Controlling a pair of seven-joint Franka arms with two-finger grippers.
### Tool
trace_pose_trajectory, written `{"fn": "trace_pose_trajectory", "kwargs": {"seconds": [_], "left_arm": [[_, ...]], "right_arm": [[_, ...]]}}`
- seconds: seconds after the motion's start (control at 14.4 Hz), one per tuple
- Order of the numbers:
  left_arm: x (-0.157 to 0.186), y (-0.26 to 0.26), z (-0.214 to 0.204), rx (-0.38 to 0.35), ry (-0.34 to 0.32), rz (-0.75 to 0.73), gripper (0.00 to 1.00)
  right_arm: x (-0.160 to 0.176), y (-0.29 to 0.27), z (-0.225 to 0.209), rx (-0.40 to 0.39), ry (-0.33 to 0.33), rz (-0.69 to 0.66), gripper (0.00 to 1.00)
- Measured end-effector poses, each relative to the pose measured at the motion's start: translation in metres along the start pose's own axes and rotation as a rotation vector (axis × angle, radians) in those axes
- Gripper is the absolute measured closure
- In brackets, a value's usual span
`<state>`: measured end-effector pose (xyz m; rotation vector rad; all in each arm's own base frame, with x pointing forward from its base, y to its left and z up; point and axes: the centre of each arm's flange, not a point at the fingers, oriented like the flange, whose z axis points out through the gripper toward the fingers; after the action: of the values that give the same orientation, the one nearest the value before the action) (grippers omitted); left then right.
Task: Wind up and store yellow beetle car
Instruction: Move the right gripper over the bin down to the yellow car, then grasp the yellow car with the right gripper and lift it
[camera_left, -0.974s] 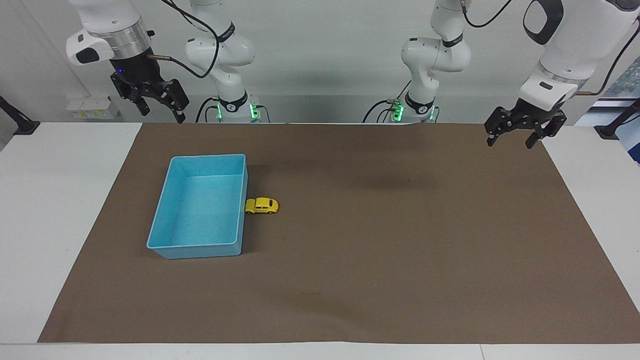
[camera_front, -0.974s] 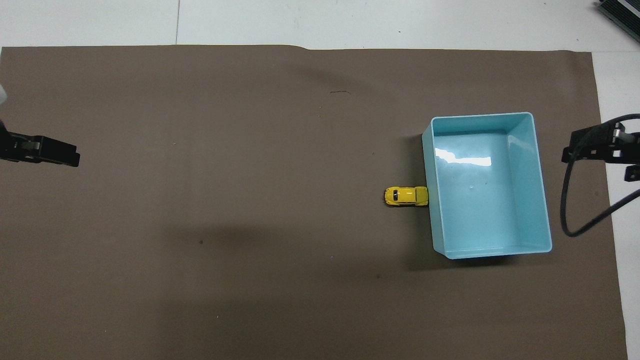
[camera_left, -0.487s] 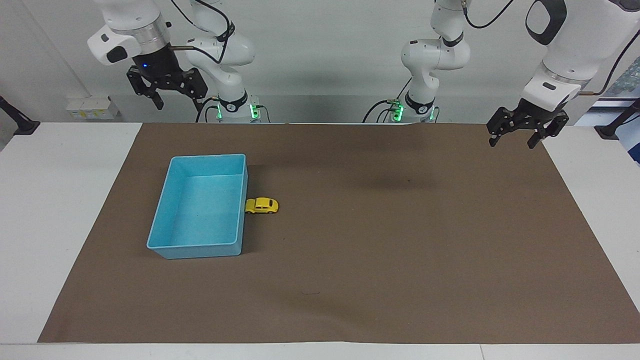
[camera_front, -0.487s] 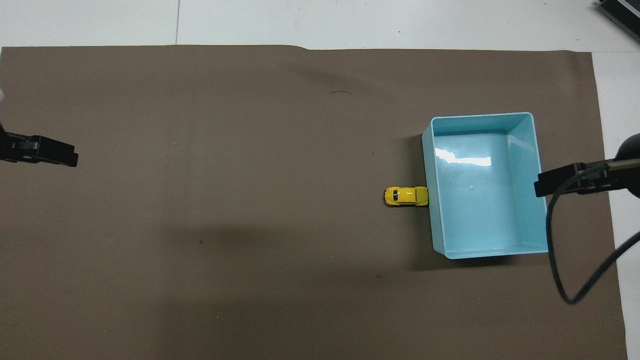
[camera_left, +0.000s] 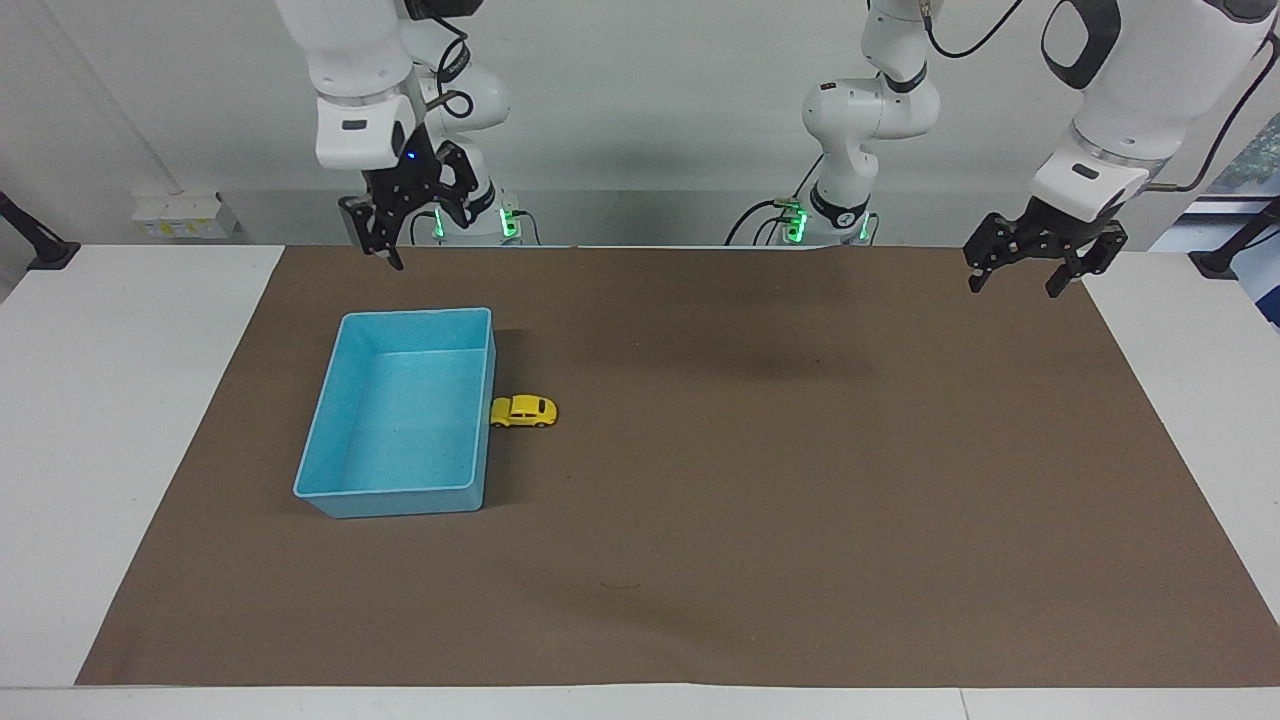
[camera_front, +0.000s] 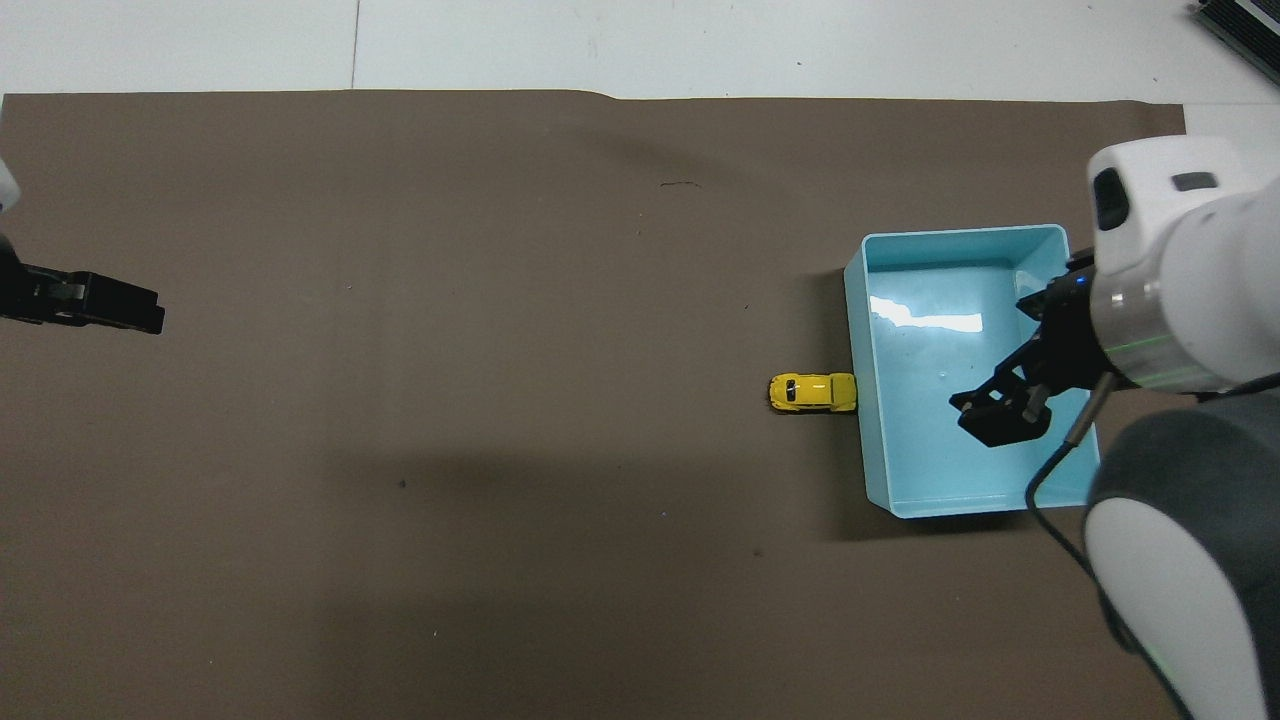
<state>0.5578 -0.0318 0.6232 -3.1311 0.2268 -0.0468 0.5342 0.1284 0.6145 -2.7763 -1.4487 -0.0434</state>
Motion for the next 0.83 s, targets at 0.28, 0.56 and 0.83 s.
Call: {"fn": "trace_pose_trajectory", "kwargs": {"seconds": [0.28, 0.56, 0.83], "left_arm": [[-0.001, -0.006, 0.000, 0.000, 0.000, -0.012, 0.00], [-0.001, -0.006, 0.000, 0.000, 0.000, -0.010, 0.00], [-0.001, -0.006, 0.000, 0.000, 0.000, -0.010, 0.00]], "right_arm": [[0.030, -0.003, 0.073, -0.017, 0.015, -0.310, 0.00], [0.053, 0.003, 0.142, -0.016, 0.009, -0.409, 0.00], [0.052, -0.008, 0.183, -0.018, 0.009, -0.459, 0.00]]}}
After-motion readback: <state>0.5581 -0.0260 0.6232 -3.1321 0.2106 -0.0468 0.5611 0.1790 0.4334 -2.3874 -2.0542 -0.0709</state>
